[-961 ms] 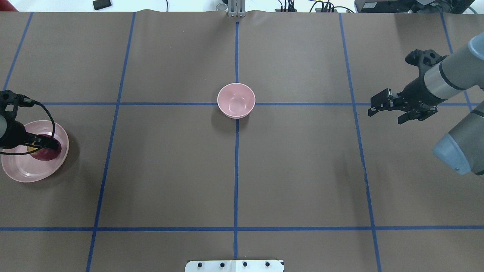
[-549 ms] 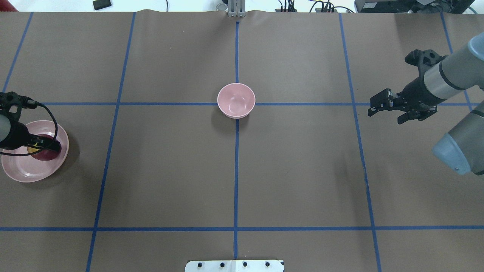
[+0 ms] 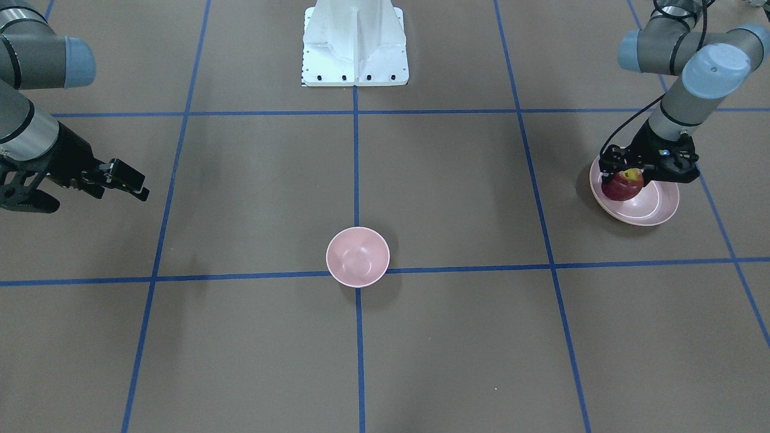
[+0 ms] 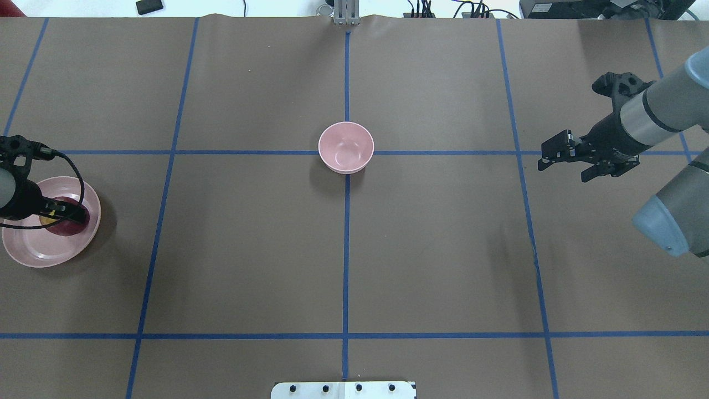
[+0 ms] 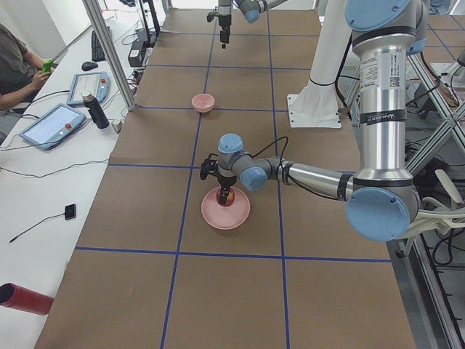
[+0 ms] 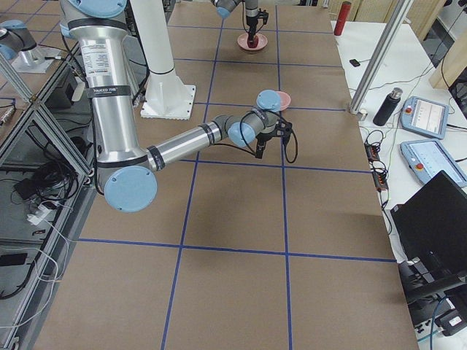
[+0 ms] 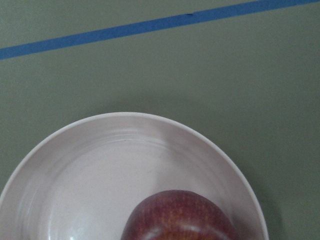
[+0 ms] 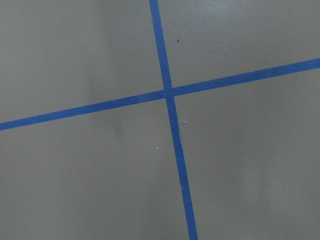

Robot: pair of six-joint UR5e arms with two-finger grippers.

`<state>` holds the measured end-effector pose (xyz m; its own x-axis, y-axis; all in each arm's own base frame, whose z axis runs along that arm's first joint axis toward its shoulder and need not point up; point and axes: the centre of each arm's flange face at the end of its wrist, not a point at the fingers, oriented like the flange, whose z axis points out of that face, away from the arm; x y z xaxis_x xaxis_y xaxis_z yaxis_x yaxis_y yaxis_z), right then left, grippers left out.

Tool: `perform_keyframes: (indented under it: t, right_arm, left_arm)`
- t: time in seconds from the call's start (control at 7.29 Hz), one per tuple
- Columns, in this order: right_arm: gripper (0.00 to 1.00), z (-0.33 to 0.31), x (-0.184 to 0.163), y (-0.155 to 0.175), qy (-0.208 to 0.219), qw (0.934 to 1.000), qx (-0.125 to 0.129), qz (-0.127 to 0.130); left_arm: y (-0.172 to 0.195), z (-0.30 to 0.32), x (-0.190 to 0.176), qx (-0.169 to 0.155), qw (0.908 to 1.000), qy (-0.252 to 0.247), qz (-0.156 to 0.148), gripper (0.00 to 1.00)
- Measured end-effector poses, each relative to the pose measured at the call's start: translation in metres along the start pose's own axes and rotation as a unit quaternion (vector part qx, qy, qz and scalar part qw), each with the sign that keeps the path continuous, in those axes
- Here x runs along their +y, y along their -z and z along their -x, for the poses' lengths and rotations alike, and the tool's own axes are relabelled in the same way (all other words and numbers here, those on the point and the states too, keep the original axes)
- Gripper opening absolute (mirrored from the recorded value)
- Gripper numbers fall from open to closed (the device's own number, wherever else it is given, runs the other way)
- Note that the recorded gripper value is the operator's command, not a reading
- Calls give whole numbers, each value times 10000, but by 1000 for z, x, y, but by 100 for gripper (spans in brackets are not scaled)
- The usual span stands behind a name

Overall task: Move apple from plate to bowl
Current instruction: 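Lower the left gripper over the red apple on the plate and grasp it, then lift the apple with the left gripper and carry it toward the pink bowl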

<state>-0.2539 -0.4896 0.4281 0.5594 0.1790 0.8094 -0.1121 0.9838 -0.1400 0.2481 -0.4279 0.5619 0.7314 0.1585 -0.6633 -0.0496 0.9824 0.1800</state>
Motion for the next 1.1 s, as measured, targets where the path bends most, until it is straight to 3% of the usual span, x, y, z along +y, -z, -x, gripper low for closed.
perform_keyframes:
  t: [0.27,0.55,0.82,1.1]
  right_arm:
    - [100,1,-1,-2,-15,10000,6,6]
    - [100,3,-2,-3,-27,10000,7,-1]
    - [100,3,-2,-3,-32,10000,8,-5]
    - [100,2,-3,-3,-19,10000,22,-16]
  left_arm:
    - [17,1,-2,403,9988,122,243,0]
    - [81,30,-22,1075,9908,720,398,0]
    - [125,-3,-63,1260,9884,802,260,0]
    - [141,-94,-98,1266,9881,870,69,0]
